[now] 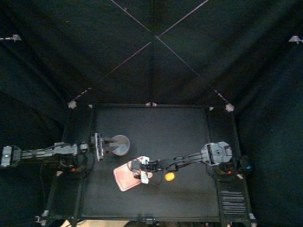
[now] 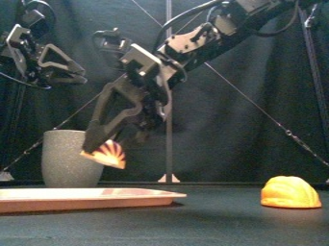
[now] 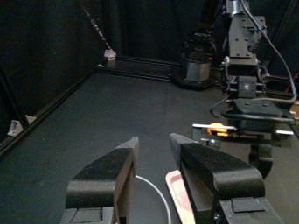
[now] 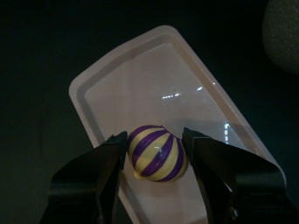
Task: Pick the onion then place it on the pink plate
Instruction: Drop onion on the pink plate and return to neutral
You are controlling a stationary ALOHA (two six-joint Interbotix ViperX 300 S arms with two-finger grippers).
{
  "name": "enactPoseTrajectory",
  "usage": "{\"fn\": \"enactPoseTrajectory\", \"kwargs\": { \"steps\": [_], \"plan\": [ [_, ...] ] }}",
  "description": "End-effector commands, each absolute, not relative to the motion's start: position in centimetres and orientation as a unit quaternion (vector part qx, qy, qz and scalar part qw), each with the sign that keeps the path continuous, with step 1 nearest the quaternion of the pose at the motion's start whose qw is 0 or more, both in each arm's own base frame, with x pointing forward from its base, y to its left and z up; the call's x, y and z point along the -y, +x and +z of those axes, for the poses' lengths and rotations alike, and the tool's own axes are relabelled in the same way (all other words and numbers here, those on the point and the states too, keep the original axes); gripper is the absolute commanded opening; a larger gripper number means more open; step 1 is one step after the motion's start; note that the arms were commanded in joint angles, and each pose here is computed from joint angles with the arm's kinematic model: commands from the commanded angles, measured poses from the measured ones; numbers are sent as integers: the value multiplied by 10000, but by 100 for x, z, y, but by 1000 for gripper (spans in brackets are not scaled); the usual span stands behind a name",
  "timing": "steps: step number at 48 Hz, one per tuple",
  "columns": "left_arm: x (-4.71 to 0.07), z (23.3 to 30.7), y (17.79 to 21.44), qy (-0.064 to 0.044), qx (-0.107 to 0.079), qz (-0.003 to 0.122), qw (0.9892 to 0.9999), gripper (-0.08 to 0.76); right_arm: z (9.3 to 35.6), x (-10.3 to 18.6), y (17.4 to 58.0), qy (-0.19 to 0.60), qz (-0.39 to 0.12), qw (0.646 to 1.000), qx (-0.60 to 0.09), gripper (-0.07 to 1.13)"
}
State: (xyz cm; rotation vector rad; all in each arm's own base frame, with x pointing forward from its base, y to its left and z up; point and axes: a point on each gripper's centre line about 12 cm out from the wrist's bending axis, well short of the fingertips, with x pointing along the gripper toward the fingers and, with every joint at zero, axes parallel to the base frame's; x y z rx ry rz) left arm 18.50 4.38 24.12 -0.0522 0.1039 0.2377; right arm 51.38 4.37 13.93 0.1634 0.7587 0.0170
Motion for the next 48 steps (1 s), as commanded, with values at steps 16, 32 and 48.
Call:
{"fn": "enactPoseTrajectory", "kwargs": {
  "steps": [16, 32, 48],
  "plan": [
    [-459, 2406, 1846, -270, -516, 1241, 9906, 755, 1712, -408, 5349, 711, 119, 9422, -3272, 988],
    [-469, 2363, 1831, -322, -563, 1283, 9896, 755, 2020, -263, 4963, 582, 54, 9507, -3045, 988],
    [-469, 2354, 1826, -330, -570, 1288, 9895, 755, 2354, 47, 4266, 618, -180, 9788, -1943, 988]
  ]
}}
